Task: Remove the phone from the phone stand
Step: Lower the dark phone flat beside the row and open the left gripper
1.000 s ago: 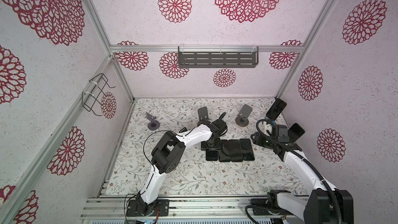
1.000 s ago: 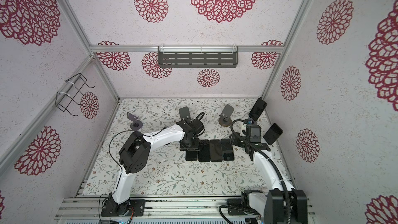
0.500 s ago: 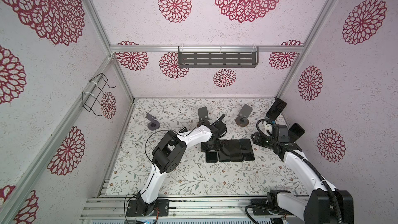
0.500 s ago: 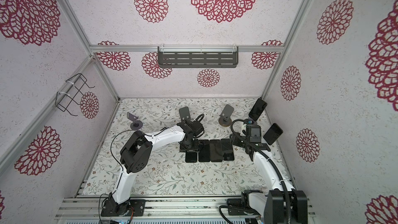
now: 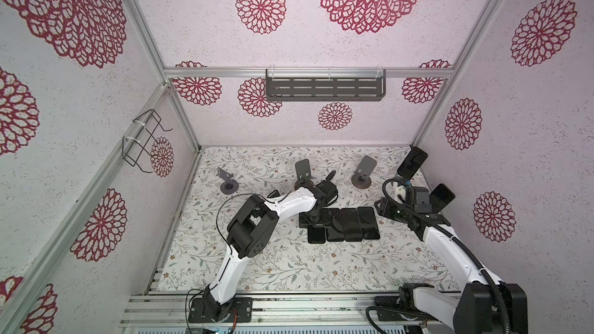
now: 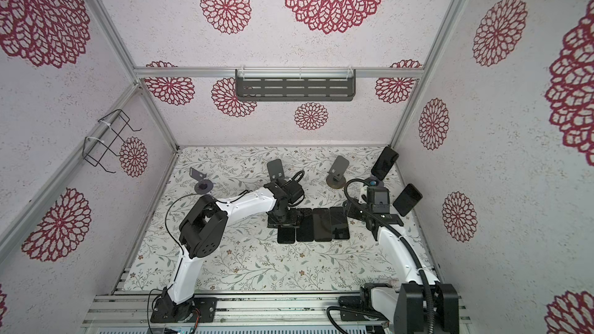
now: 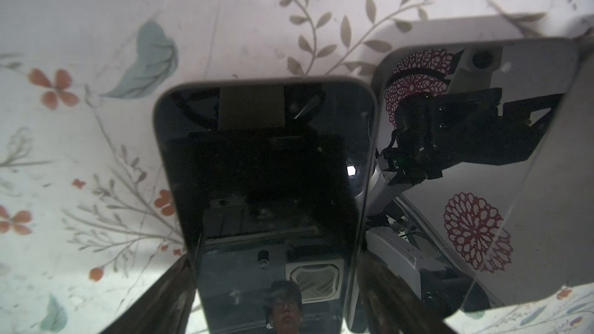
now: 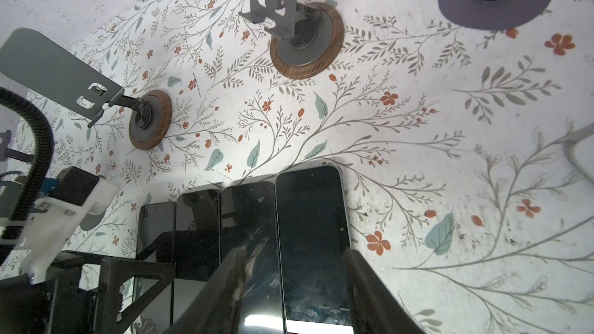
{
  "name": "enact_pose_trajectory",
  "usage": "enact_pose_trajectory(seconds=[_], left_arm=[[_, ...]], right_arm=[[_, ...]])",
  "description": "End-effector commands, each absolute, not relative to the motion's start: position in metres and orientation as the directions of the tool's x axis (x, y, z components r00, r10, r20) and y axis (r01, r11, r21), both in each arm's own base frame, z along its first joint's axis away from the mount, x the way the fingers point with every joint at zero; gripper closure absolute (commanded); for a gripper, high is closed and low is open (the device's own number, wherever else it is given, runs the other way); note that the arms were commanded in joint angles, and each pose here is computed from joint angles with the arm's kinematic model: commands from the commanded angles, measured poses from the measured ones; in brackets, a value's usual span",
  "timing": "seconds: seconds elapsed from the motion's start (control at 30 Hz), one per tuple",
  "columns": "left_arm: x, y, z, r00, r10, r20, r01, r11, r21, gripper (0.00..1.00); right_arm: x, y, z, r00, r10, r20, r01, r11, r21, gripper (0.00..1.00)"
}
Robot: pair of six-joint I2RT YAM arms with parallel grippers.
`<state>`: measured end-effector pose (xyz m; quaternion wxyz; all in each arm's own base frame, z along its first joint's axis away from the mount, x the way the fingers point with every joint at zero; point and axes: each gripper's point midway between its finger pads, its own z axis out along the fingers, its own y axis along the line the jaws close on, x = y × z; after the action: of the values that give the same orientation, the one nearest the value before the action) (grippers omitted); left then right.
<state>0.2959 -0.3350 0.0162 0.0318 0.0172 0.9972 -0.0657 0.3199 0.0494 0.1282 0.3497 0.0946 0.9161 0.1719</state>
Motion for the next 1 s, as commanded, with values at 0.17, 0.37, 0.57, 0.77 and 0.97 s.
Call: enact_pose_trajectory(seconds=[0.17, 0.37, 0.57, 0.77, 0.97], left_arm=[[0.298, -0.337, 0.016, -0.998, 0.005, -0.059, 0.014, 0.989, -0.147, 0.14], [0.300, -0.342, 0.022, -0.998, 0.000, -0.066, 0.012, 0.984, -0.179, 0.14], [0.300, -0.350, 0.025, -0.998, -0.040, -0.047, -0.027, 0.967, -0.254, 0.15], [0.304, -0.341, 0.030, -0.997, -0.045, -0.070, -0.028, 0.974, -0.225, 0.15], [0.309, -0.333, 0.037, -0.994, -0.031, -0.109, -0.010, 0.982, -0.188, 0.11]], right_arm=[[0.321, 0.045, 0.137, -0.717, 0.274, -0.642, 0.038, 0.934, 0.356, 0.46], [0.322, 0.045, 0.136, -0.718, 0.272, -0.640, 0.037, 0.934, 0.355, 0.46], [0.322, 0.045, 0.136, -0.719, 0.271, -0.640, 0.039, 0.935, 0.353, 0.46], [0.321, 0.044, 0.136, -0.719, 0.272, -0.640, 0.040, 0.935, 0.352, 0.46], [0.320, 0.044, 0.140, -0.716, 0.272, -0.642, 0.042, 0.936, 0.350, 0.46]])
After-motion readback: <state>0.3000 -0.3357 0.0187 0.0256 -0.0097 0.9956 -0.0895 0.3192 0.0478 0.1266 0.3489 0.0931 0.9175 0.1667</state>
